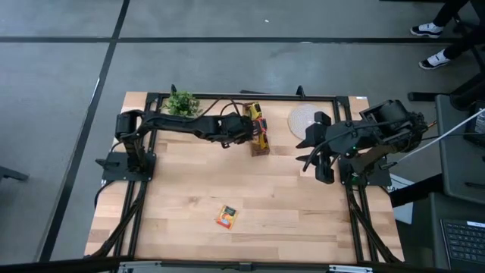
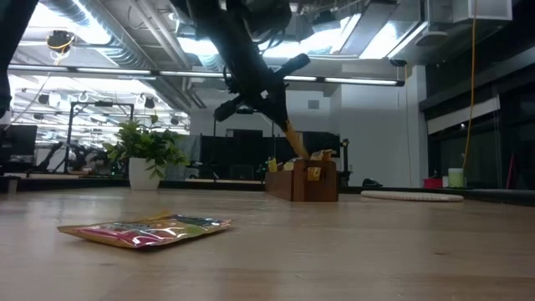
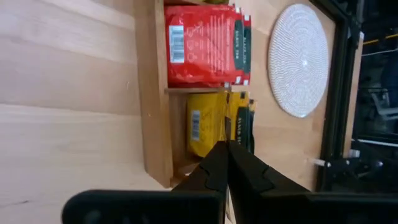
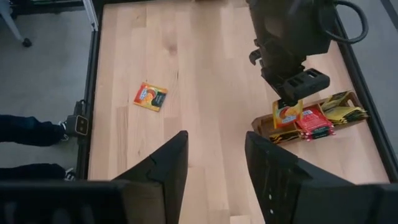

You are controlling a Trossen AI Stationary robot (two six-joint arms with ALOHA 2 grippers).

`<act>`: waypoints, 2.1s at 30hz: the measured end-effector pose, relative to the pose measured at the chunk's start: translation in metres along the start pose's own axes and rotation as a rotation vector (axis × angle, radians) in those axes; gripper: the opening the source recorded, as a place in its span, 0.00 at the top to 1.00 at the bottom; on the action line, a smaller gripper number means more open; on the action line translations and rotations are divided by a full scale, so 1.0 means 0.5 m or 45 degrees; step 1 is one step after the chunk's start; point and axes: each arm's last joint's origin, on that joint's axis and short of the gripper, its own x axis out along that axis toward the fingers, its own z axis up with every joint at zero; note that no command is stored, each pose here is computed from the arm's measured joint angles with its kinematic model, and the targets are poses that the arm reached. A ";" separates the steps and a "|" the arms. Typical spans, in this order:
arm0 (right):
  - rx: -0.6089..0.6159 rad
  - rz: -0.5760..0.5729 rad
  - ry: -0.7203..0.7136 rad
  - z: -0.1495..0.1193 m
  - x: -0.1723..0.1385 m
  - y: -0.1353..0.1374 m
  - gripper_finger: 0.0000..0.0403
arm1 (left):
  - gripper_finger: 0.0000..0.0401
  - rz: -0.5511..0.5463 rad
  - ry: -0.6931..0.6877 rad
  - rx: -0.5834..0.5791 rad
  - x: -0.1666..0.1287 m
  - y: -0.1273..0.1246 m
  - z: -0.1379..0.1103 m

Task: Pick & Place Tea
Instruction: Put the orange tea bag into the left section of the wooden organizer

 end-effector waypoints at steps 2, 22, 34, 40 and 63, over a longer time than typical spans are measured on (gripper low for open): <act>-0.018 0.000 0.000 0.000 0.000 0.000 0.60 | 0.99 0.003 0.006 -0.003 0.001 0.000 0.003; -0.075 -0.011 -0.002 0.000 0.001 0.000 0.60 | 0.99 0.039 0.090 0.039 0.035 0.012 -0.010; -0.075 -0.011 -0.002 0.000 0.001 0.000 0.60 | 0.99 0.041 0.075 0.044 0.035 0.012 -0.011; -0.074 -0.011 -0.002 0.000 0.001 0.000 0.60 | 0.99 0.042 0.075 0.044 0.035 0.013 -0.011; -0.077 -0.011 -0.002 0.000 0.001 0.000 0.60 | 0.77 0.030 0.082 0.109 0.035 0.011 -0.011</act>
